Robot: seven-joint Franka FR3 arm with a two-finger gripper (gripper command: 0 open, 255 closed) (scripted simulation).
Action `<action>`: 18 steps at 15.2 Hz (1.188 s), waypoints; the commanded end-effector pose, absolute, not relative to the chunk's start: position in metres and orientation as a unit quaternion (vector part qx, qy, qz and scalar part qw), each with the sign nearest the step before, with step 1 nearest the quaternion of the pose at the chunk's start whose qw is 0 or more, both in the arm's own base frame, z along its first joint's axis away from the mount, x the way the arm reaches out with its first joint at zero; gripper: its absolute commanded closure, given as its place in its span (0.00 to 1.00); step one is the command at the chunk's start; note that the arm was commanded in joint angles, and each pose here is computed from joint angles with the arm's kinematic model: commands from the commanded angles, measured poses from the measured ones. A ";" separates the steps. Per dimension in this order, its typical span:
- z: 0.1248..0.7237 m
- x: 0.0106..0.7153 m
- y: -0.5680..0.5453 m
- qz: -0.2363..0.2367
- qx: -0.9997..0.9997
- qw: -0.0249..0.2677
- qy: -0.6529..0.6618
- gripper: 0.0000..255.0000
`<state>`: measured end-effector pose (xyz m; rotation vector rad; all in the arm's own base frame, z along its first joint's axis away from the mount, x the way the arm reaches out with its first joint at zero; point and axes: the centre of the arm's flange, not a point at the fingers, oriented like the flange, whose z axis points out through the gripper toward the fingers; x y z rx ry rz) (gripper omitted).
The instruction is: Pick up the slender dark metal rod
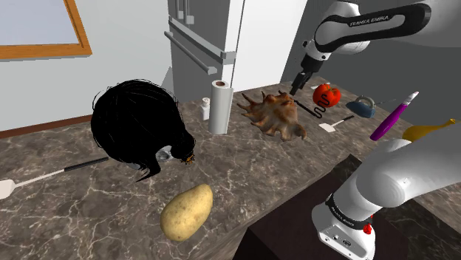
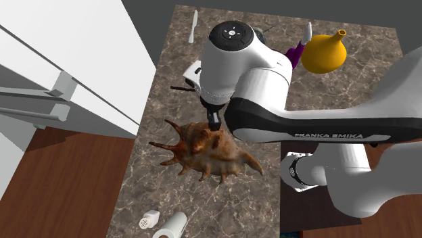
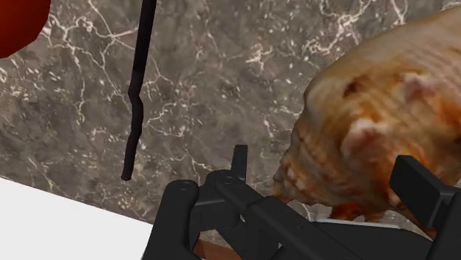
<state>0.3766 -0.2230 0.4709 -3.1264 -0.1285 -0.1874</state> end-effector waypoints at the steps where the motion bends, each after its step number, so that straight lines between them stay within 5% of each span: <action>1: 0.458 0.381 -0.247 -0.060 -0.997 0.003 -0.039 0.00; 18: 0.358 0.410 -0.395 -0.060 -0.998 0.001 -0.021 0.00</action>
